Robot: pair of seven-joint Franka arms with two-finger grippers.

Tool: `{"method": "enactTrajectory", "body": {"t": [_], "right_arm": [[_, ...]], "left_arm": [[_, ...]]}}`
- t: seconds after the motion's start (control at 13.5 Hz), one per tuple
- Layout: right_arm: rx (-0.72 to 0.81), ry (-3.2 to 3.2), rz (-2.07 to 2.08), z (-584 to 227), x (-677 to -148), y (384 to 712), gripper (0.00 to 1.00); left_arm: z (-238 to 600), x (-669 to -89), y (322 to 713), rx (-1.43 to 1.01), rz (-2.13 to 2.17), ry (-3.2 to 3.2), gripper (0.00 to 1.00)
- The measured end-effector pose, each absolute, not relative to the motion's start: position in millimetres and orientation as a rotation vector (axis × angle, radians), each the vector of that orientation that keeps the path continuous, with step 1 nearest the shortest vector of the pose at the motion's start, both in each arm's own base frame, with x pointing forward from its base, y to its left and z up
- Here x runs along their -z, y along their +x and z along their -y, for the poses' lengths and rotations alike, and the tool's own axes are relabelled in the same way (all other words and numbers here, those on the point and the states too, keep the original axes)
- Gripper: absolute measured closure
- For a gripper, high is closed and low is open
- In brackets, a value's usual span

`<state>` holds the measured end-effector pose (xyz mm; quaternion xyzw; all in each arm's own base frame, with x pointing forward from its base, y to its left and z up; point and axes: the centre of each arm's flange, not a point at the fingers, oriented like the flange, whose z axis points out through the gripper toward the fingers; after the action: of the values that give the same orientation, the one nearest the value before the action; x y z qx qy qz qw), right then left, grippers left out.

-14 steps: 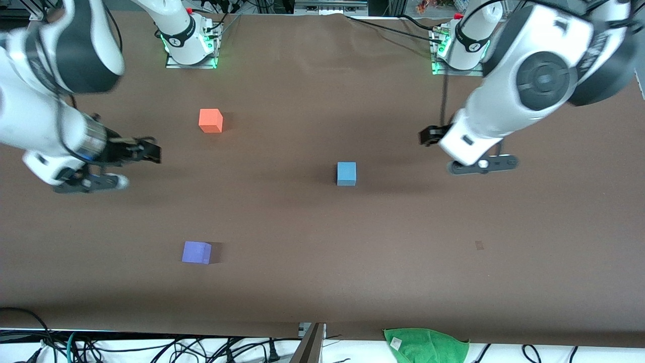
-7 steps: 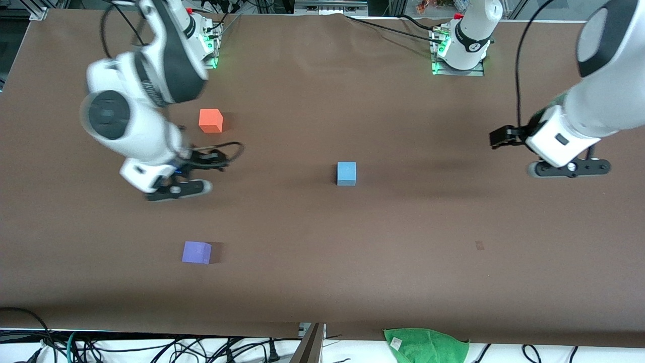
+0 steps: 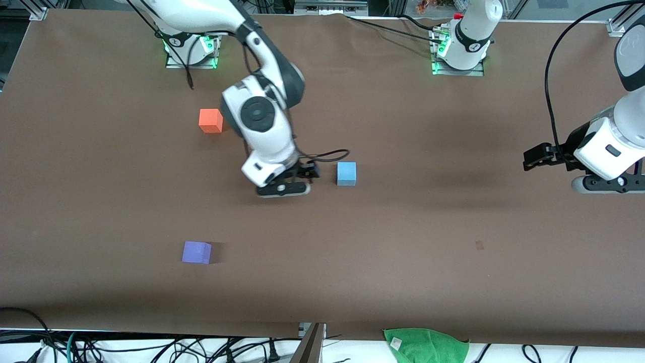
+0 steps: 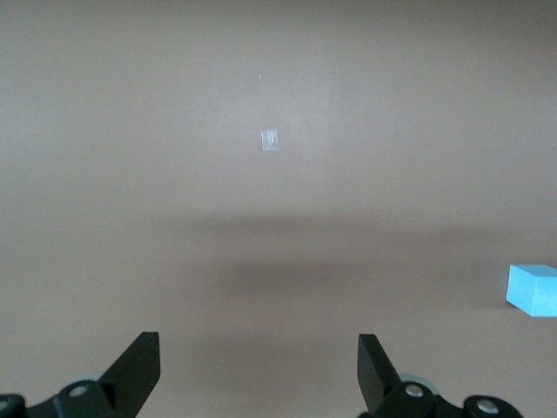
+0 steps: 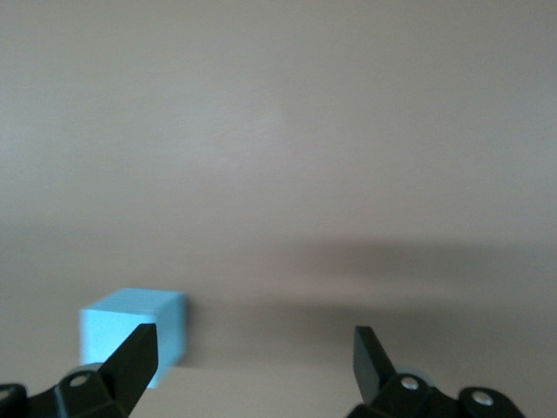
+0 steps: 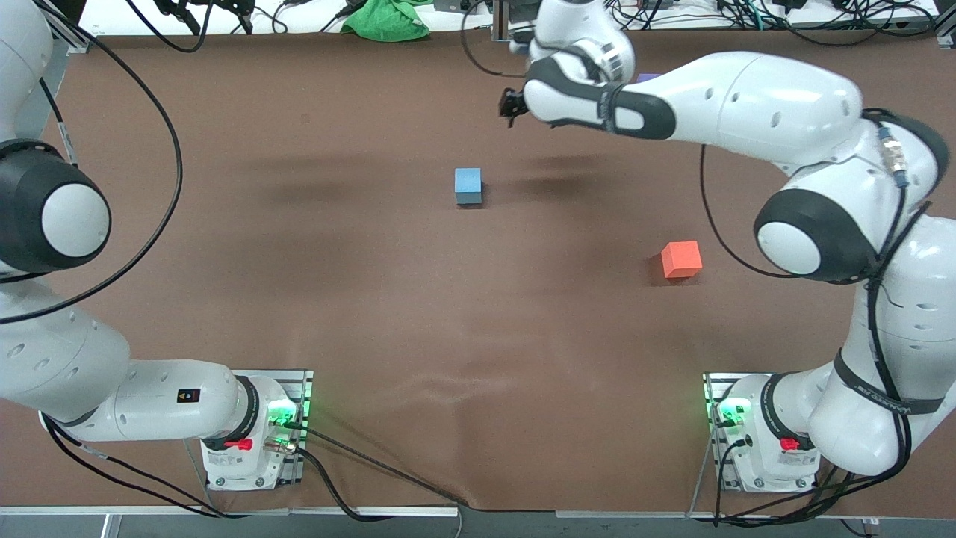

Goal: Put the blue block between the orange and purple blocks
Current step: 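Lower the right gripper onto the blue cube and close it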

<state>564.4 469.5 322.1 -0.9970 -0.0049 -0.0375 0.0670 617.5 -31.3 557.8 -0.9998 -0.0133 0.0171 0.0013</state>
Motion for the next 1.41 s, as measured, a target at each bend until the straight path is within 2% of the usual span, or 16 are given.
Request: {"method": "enactTrajectory", "body": {"t": [0.37, 0.52, 1.04, 1.41], "right_arm": [[0.123, -2.975, -0.042, -570.7, -268.9, 500.9, 0.00], [0.138, -2.998, -0.027, -586.9, -250.1, 485.3, 0.00], [0.185, -3.005, -0.038, -584.6, -238.4, 499.3, 0.00], [0.186, -3.027, -0.018, -589.0, -203.2, 502.1, 0.00]], "left_arm": [[36.7, -586.5, 565.0, 0.025, 0.023, -3.125, 0.00], [35.5, -584.8, 557.7, 0.016, 0.027, -3.123, 0.00], [35.4, -578.2, 558.3, 0.008, 0.027, -3.122, 0.00], [36.1, -578.2, 558.5, 0.012, 0.025, -3.123, 0.00]]}}
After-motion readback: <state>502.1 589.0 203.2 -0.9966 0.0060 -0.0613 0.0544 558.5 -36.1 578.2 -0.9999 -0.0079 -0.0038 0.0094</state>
